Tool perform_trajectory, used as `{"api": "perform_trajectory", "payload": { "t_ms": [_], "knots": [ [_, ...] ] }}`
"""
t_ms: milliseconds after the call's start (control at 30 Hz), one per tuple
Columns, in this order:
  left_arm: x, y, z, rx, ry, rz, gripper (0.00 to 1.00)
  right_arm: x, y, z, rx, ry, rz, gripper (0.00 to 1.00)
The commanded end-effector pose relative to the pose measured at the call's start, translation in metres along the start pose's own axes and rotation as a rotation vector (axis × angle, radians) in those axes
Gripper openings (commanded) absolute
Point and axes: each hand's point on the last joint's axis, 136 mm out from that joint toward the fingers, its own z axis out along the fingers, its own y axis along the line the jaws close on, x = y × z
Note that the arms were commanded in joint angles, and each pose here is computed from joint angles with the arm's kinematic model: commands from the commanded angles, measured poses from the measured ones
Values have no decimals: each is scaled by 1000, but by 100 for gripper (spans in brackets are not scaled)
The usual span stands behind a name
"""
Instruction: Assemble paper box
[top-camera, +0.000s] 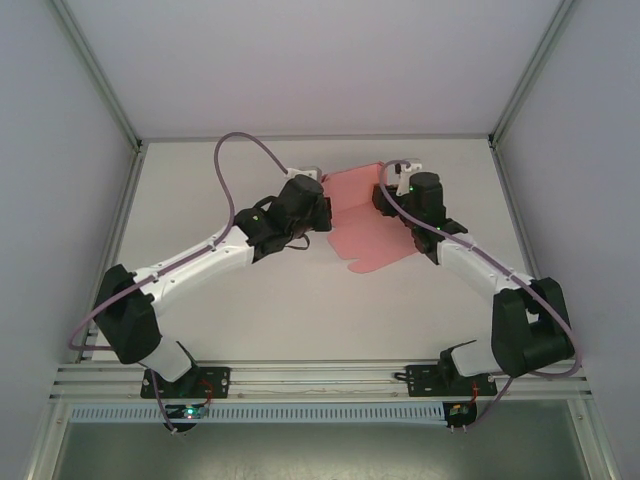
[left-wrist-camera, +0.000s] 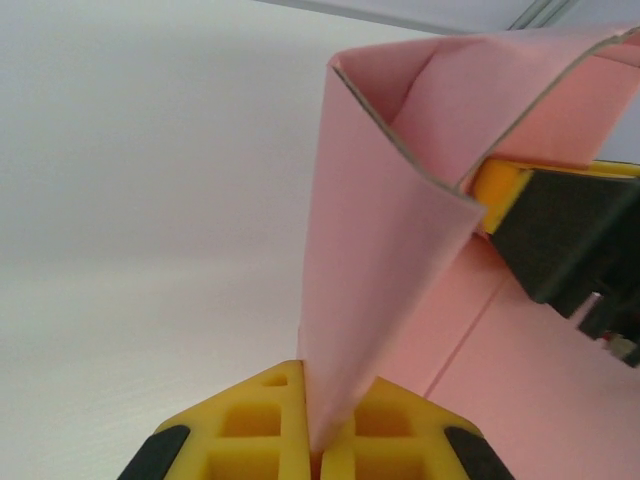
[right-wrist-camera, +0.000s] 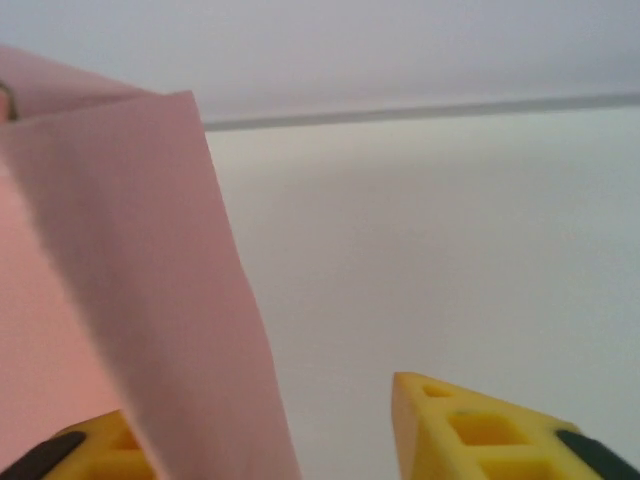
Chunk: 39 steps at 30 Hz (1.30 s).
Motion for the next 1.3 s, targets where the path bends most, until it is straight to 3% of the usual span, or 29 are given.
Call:
{"api": "perform_trajectory", "payload": {
  "t_ms": [0,200,367,500,600,700,800,900,933,1033,1133,1267],
  "knots": [
    [-7,1,-18,-9,-32,23,0,-39,47,-21,-262,-98,-32,51],
    [-7,6,-22,-17,-45,32,0,-40,57,-39,-369,-76,-32,60],
    [-6,9,-24,-23,-47,47,0,-48,46,-52,-302,-95,-60,68],
    [1,16,-22,-38,-10,70,0,-60,31,-71,-221,-143,-47,98],
    [18,17,-17,-8,122,106,0,-60,19,-82,-156,-148,-72,98],
    [36,14,-18,73,241,194,0,-39,28,-87,-210,-38,-205,98],
    [59,-3,-25,246,350,353,0,-13,57,-95,-409,91,-322,98],
    [92,-7,-36,405,473,593,0,-23,54,-90,-398,64,-288,98],
    [97,0,-35,395,499,664,0,-27,52,-88,-389,64,-264,98],
    [86,39,-16,153,564,786,0,-34,43,-85,-352,95,-157,98],
    [95,56,-12,100,725,884,0,-26,34,-82,-309,161,-71,98],
    [100,60,2,74,814,938,0,-8,19,-78,-240,216,-26,98]
  ]
}}
